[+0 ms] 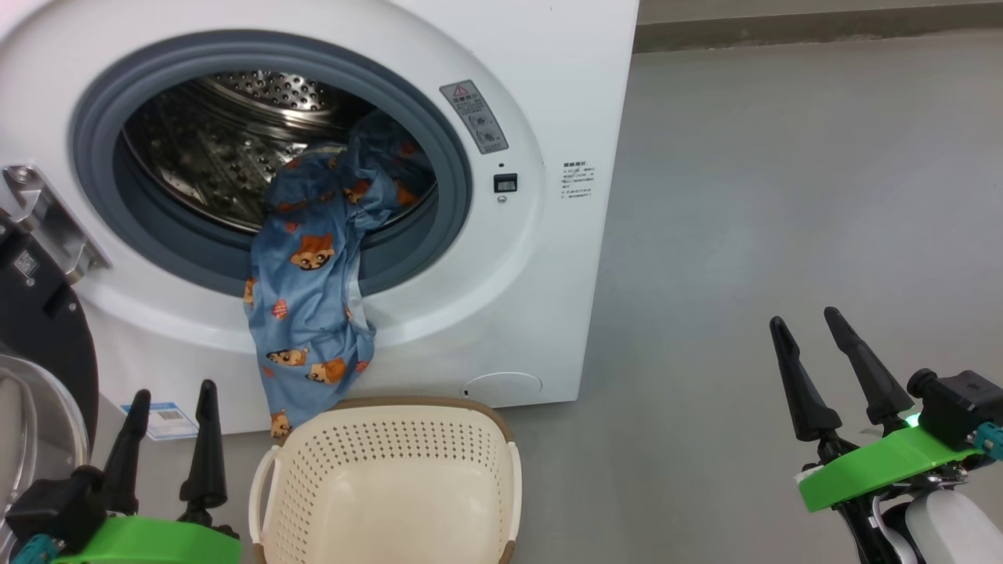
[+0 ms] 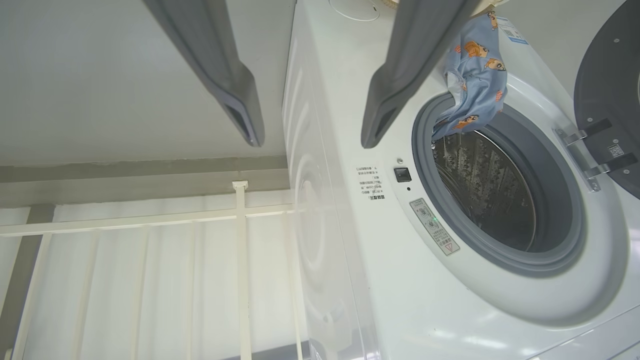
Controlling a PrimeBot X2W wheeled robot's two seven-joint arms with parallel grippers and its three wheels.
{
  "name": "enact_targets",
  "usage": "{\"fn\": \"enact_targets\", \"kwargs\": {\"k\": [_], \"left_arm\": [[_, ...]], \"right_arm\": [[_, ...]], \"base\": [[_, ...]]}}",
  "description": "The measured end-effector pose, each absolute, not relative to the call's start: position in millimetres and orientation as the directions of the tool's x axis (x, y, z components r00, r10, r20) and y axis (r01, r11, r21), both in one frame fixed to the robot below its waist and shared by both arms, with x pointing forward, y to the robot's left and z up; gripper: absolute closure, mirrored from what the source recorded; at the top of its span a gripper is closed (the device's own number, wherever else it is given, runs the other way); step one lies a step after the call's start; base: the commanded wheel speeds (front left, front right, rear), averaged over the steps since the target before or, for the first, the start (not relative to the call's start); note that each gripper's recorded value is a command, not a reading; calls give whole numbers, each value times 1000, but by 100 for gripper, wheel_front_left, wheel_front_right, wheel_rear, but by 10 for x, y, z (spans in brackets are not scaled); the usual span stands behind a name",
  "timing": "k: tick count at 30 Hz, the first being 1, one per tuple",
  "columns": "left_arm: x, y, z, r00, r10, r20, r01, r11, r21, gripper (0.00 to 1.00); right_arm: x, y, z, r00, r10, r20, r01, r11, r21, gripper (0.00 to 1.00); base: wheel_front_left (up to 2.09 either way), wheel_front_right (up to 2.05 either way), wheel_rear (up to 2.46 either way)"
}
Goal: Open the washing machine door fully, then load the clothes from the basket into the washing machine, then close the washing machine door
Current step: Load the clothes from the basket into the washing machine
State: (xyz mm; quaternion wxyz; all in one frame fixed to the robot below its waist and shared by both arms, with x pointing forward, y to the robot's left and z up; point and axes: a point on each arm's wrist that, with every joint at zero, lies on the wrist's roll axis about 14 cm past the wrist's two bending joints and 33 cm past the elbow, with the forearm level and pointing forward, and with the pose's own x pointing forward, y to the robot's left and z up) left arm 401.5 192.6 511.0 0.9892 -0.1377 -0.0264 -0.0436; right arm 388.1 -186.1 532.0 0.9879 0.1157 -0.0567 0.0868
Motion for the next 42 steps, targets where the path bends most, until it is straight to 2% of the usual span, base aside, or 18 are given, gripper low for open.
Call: {"fn": "enact_targets", "kwargs": {"k": [14,22,42], "left_arm": [[4034,1900,4991,996,-87,23,90,958,-271,0],[4110,1855,4619,986,-114,-119,75,954,-292,0],[4940,1774,3524,881,-170,-442,22,947,-321,0]], "right_arm": [[3892,-1871,5272,981,154,119,-177,958,224,0],[3927,-1874,5170,985,144,94,-163,957,239,0],[4359,-1777,4756,994,110,17,-110,957,268,0]], "base": [[0,0,0],[0,0,0],[0,0,0]]}}
